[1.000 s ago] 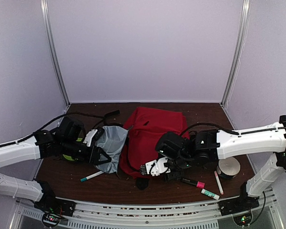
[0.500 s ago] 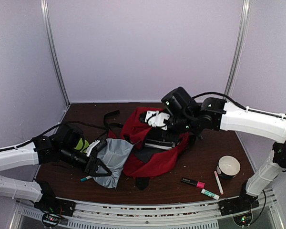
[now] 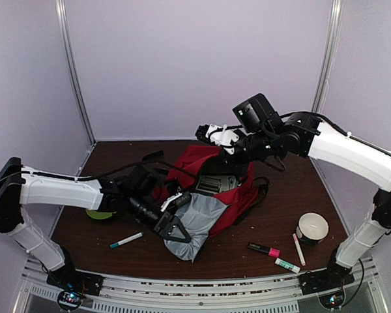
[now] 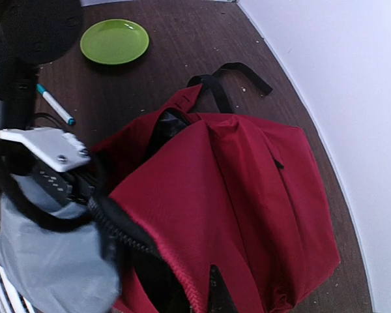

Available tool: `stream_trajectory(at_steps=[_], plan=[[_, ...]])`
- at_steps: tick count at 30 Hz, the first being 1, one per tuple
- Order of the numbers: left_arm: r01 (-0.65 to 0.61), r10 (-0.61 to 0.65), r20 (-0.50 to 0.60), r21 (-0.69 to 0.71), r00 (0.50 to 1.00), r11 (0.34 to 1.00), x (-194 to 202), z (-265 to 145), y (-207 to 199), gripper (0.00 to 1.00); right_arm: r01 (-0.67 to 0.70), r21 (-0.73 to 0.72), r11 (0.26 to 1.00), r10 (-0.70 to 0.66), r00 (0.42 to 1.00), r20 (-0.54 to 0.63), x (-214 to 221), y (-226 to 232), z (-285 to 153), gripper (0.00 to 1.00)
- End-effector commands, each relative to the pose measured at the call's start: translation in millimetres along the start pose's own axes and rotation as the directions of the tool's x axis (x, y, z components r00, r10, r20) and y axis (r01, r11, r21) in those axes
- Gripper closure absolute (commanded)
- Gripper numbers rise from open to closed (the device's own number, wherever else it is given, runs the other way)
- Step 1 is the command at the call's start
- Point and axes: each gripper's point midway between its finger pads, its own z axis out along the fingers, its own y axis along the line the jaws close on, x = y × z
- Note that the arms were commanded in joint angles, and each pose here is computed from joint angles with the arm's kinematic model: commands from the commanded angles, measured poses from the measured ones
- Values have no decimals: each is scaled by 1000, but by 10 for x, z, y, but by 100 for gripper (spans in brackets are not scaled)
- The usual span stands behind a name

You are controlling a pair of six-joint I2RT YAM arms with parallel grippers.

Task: Pack the student bag
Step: Place the pencil case in the largest pocket of the bag.

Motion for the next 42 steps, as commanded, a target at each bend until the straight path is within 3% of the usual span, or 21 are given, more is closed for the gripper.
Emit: stream_trajectory(at_steps=[1, 6, 14, 17, 21, 22, 25, 29, 31, 34, 35, 37, 40, 42], plan=[[-100, 82, 122, 143, 989, 985, -619, -14, -239, 98, 46, -135, 990, -32, 994, 102, -92, 279, -262, 100], [73, -108, 213, 166, 971, 983, -895, -142, 231, 100, 79, -159, 984, -62, 992, 108, 103, 412, -366, 100], [220, -226, 308, 55, 924, 974, -1378, -200, 641, 99, 124, -270, 955, -90, 987, 135, 134, 658, -403, 100], [299, -309, 420, 92, 853, 950, -1584, -248, 736, 99, 144, -315, 938, -98, 982, 159, 37, 733, -438, 100], [332, -410, 600, 242, 687, 912, -1851, -444, 691, 100, 155, -335, 929, -105, 981, 163, -22, 810, -403, 100], [316, -417, 602, 273, 681, 909, -1915, -429, 612, 100, 155, -334, 930, -106, 982, 159, -22, 814, -379, 100], [235, -407, 557, 355, 724, 905, -2045, -274, 216, 100, 146, -321, 936, -100, 983, 154, -51, 781, -354, 100], [222, -413, 540, 384, 733, 896, -2034, -195, -58, 100, 125, -256, 959, -90, 985, 145, -106, 646, -337, 100], [252, -428, 587, 360, 687, 898, -1998, -257, -38, 100, 123, -234, 964, -89, 985, 149, -127, 605, -338, 100], [376, -502, 649, 337, 572, 863, -1839, -260, 293, 100, 115, -240, 964, -80, 986, 150, -144, 611, -317, 100], [414, -526, 640, 333, 560, 847, -1790, -211, 383, 98, 111, -241, 964, -77, 986, 148, -151, 606, -312, 100], [493, -580, 604, 327, 547, 806, -1684, -79, 534, 84, 109, -240, 965, -75, 986, 146, -164, 601, -299, 100], [546, -615, 531, 304, 583, 781, -1551, 120, 555, 66, 108, -234, 966, -75, 986, 146, -170, 589, -301, 100], [563, -626, 490, 291, 607, 773, -1458, 197, 533, 61, 110, -221, 969, -79, 987, 143, -170, 565, -291, 100]])
